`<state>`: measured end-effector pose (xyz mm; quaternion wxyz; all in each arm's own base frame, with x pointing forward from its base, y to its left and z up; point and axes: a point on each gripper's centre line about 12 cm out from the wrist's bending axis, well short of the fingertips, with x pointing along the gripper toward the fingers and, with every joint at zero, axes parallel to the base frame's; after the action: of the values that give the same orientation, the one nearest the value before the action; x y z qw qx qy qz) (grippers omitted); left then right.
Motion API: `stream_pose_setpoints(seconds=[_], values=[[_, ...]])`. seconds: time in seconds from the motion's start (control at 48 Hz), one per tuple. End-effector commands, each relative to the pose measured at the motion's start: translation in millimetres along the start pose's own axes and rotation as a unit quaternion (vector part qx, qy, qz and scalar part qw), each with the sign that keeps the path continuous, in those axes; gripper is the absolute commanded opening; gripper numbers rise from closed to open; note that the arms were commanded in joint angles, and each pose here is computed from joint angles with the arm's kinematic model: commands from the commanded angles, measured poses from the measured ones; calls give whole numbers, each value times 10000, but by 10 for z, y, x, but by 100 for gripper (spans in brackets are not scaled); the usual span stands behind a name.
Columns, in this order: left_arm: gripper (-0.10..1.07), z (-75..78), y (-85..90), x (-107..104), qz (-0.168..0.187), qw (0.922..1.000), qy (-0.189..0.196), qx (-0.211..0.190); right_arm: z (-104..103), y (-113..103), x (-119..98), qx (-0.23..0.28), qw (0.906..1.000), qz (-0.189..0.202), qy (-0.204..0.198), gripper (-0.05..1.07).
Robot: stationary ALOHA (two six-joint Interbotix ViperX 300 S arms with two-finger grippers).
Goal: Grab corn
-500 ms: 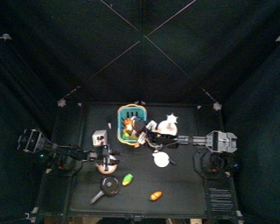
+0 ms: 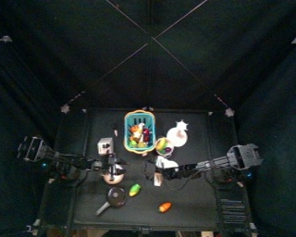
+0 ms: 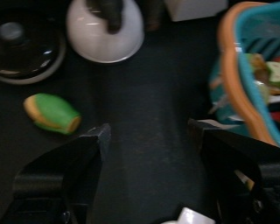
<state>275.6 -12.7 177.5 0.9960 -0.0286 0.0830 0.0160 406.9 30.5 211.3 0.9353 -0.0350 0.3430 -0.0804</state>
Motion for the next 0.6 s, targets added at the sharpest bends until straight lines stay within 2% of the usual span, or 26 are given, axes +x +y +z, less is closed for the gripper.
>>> stream_pose_setpoints(seconds=[0.0, 0.167, 0.292, 0.458, 0.583], values=[[76, 75, -10, -7, -21, 9999, -113, -25, -8, 227, -104, -164, 9995, 256, -84, 100], [76, 73, -12, -20, -31, 10000, -51, -38, -159, 643, -302, -278, 9973, 670, 56, 100], [76, 73, -12, -20, -31, 10000, -51, -38, -236, 833, -392, -237, 9959, 848, 197, 100], [76, 53, -7, -26, -25, 10000, 2, -45, -256, 928, -239, -328, 9954, 864, 269, 100], [76, -21, -41, -40, -94, 9996, 273, -44, -207, 974, -30, -610, 9946, 812, 202, 100]])
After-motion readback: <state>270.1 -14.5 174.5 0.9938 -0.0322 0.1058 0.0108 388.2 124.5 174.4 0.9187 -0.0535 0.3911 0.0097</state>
